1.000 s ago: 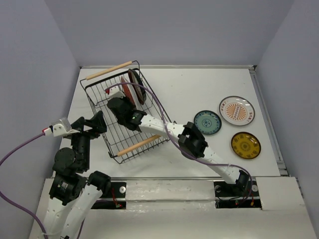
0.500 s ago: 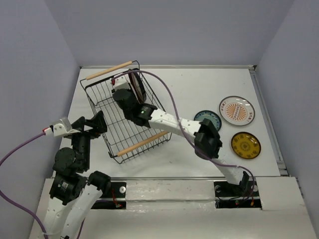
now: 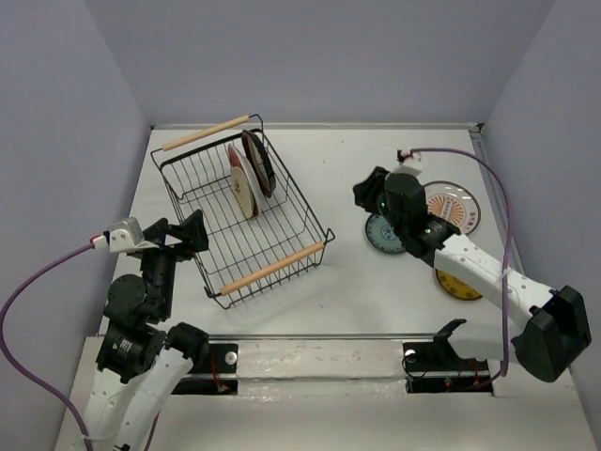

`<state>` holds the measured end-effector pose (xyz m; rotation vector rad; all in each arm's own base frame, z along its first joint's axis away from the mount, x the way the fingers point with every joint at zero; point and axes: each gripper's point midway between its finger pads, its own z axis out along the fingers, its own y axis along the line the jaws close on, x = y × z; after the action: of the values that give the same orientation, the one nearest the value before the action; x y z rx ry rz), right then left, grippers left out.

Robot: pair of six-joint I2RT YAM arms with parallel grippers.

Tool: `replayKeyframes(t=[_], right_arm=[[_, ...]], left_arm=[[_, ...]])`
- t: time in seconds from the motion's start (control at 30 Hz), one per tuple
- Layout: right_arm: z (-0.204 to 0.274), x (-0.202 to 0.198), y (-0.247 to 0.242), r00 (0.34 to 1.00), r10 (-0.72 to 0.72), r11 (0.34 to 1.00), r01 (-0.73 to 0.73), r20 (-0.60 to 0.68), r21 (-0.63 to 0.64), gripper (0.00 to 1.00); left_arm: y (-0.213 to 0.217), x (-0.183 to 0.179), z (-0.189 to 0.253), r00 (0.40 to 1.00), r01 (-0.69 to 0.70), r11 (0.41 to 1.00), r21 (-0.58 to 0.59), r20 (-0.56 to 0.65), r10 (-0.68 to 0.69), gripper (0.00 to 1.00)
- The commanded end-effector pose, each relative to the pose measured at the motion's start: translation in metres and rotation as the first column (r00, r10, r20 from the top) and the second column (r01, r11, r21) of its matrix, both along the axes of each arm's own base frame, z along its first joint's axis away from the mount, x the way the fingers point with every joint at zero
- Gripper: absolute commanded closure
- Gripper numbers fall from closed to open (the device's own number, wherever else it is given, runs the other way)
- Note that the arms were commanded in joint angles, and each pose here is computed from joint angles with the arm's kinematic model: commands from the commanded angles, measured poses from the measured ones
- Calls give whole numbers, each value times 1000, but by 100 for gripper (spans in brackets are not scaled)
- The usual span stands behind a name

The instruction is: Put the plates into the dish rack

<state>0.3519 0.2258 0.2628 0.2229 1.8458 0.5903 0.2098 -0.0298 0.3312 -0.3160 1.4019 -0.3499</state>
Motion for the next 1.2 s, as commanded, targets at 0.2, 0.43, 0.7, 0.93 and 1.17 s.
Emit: replayKeyframes(t=[0.2,0.43,0.7,0.93,1.17], right_arm=[[-137,-32,-147,907,-217,929,306,-360,210,54],[-166,-21,-169,865,-275,910,375,-419,176,53],[-200,-23,-183,805,-326,893,435,-496,118,54],[-217,-23,-188,773,-354,884,460,-526,82,55],[-202,-22,-186,821,-336,899,427,-462,104,58]], left_arm=[[-10,5,8,998,41,999,14,36,-42,1],[-14,6,7,997,60,998,21,38,-61,1],[-45,16,-6,980,197,978,65,-22,-196,1],[-51,17,-8,974,227,971,73,-28,-225,1],[-54,17,-9,970,243,967,76,-29,-241,1]])
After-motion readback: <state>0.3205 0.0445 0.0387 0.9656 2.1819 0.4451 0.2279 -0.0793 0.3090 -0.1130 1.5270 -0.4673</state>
